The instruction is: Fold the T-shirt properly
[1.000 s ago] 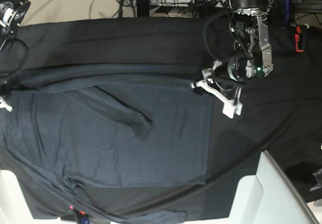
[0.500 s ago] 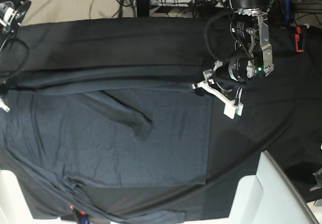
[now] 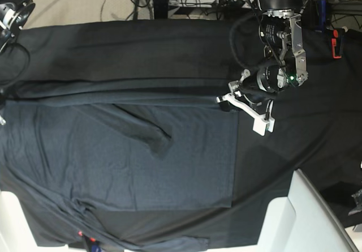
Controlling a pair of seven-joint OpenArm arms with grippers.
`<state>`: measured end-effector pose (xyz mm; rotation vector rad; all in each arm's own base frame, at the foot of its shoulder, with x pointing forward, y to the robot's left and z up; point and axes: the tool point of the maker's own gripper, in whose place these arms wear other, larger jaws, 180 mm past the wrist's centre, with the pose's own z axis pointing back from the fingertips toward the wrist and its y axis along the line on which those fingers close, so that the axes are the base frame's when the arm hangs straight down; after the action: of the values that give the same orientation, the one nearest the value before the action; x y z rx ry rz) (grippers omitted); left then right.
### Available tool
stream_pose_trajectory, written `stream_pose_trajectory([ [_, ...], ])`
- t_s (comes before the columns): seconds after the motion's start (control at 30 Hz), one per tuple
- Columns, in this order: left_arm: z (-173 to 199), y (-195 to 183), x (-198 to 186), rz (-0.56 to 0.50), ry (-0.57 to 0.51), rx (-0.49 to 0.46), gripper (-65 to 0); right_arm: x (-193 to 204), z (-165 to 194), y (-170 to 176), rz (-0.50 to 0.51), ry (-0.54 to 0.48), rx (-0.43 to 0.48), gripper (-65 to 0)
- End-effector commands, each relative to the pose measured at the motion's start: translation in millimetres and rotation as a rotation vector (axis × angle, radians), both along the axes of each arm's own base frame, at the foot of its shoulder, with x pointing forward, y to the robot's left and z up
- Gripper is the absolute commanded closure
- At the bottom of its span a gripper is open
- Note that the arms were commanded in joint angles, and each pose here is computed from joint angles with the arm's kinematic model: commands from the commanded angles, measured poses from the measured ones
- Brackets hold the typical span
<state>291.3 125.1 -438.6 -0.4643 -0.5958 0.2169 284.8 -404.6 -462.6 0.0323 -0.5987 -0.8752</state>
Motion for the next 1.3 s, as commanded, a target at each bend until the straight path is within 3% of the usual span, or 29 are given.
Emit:
stream_pose_trajectory([
  [0.0,13,2,14,0.011,-0.052,-0.007,0.0,11,18,-15,-0.004,-0.042,-0.042,-0.2],
  [0.2,20,2,23,0.011,-0.073,-0.006,0.0,14,17,-9,0.004,-0.052,-0.035,-1.5],
  [0.33,28,2,35,0.011,-0.100,-0.007,0.0,16,17,-7,0.002,-0.060,-0.032,-16.7],
  [0.43,33,3,41,0.012,-0.115,-0.007,-17.9,22,26,-12,-0.004,-0.092,-0.059,-30.5],
  [0.5,35,3,43,0.013,-0.121,-0.007,-31.8,29,40,-16,-0.021,-0.165,-0.097,-36.2],
  [0.63,43,21,48,0.081,-0.171,-0.006,-53.2,26,77,-27,-0.051,-0.320,-0.164,-36.3],
  [0.77,57,41,48,0.137,-0.220,0.013,-60.4,11,94,-26,-0.043,-0.378,-0.177,-36.3],
  [0.93,70,46,18,0.122,-0.249,0.068,-60.2,-19,80,-13,-0.028,-0.350,-0.097,-36.2],
  [1.07,51,49,-24,0.069,-0.173,0.118,-59.4,-43,64,-10,-0.032,-0.301,-0.078,-36.0],
  [1.1,45,47,-34,0.034,-0.153,0.132,-56.6,-49,57,-8,-0.035,-0.286,-0.069,-35.7],
  [1.2,36,52,-55,-0.020,-0.122,0.160,-38.2,-60,45,8,-0.020,-0.273,-0.042,-25.7],
  [1.27,31,62,-68,0.001,-0.093,0.172,-17.4,-58,45,24,0.049,-0.300,-0.033,-12.0],
])
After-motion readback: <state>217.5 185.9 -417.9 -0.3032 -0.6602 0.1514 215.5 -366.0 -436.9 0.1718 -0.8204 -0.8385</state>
